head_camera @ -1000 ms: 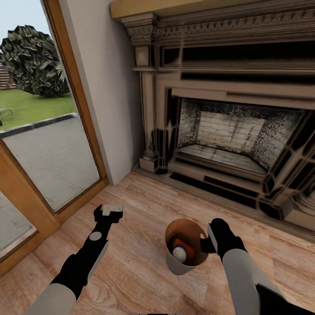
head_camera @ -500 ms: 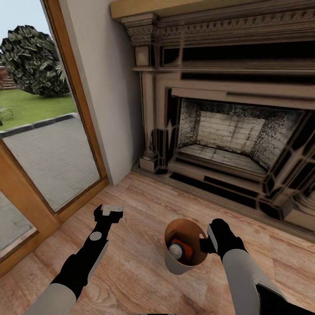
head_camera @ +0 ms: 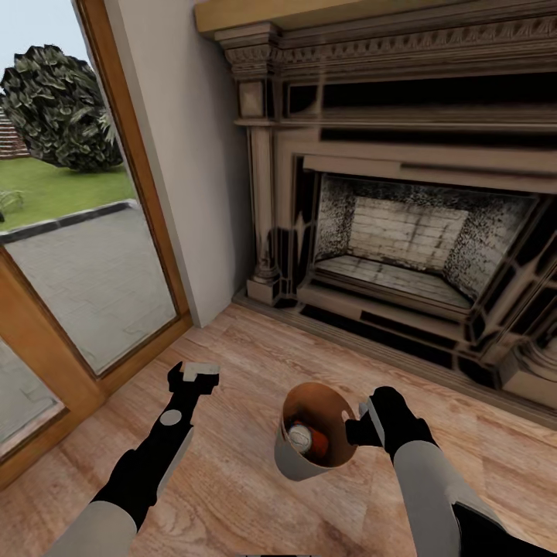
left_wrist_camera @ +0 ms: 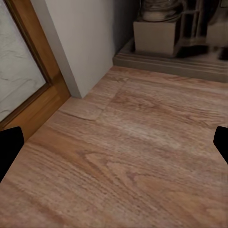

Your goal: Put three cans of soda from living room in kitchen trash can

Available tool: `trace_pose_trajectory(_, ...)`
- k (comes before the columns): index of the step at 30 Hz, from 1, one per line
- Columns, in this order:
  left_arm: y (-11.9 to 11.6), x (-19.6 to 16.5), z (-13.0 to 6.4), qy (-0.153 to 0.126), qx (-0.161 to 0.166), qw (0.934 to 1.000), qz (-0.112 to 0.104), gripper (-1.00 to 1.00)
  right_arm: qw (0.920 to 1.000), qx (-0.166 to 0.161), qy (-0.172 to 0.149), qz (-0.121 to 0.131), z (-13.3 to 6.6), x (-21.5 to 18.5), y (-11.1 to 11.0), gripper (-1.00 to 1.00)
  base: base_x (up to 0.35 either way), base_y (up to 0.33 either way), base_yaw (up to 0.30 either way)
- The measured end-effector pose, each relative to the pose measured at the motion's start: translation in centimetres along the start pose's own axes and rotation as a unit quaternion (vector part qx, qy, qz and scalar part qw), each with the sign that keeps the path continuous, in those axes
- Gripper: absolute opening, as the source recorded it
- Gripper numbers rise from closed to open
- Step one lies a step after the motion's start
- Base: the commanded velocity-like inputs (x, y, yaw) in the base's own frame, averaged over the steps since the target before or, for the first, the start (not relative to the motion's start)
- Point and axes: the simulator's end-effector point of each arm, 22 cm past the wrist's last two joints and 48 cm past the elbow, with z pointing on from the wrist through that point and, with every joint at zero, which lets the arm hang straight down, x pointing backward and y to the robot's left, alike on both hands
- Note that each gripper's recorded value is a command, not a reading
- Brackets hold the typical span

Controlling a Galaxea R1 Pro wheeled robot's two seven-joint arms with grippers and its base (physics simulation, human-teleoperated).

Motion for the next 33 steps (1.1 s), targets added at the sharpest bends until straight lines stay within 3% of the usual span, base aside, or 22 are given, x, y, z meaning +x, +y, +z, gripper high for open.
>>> trace_pose_trajectory(6, -0.2, 0.0, 0.0, 0.0, 0.002, 1.0, -0.001, 1.0, 0.9987, 0.049, 0.002, -0.011, -0.1, 0.1, -2.1, -1.0, 0.0, 0.0, 0.0)
trace_pose_trajectory(11, -0.3, 0.0, 0.0, 0.0, 0.003, 1.0, -0.001, 1.0, 0.9993, 0.036, 0.001, 0.002, 0.0, 0.1, -1.6, -1.0, 0.0, 0.0, 0.0)
trace_pose_trajectory(15, -0.4, 0.5, 0.0, 0.005, 0.003, 1.0, 0.0, 1.0, 0.9988, 0.049, 0.002, -0.006, -0.1, 0.1, -2.1, -1.0, 0.0, 0.0, 0.0)
trace_pose_trajectory(19, -0.4, 1.0, 0.0, 0.01, 0.002, 0.9999, 0.002, 1.0, 0.9991, 0.042, 0.001, -0.002, 0.0, 0.1, -1.8, -1.0, 0.0, 0.0, 0.0)
trace_pose_trajectory(33, -1.1, 4.9, 0.8, 0.041, 0.005, 0.9991, 0.005, 1.0, 0.9985, 0.046, 0.029, -0.001, 2.8, 1.5, -2.2, -1.0, 0.0, 0.0, 0.0)
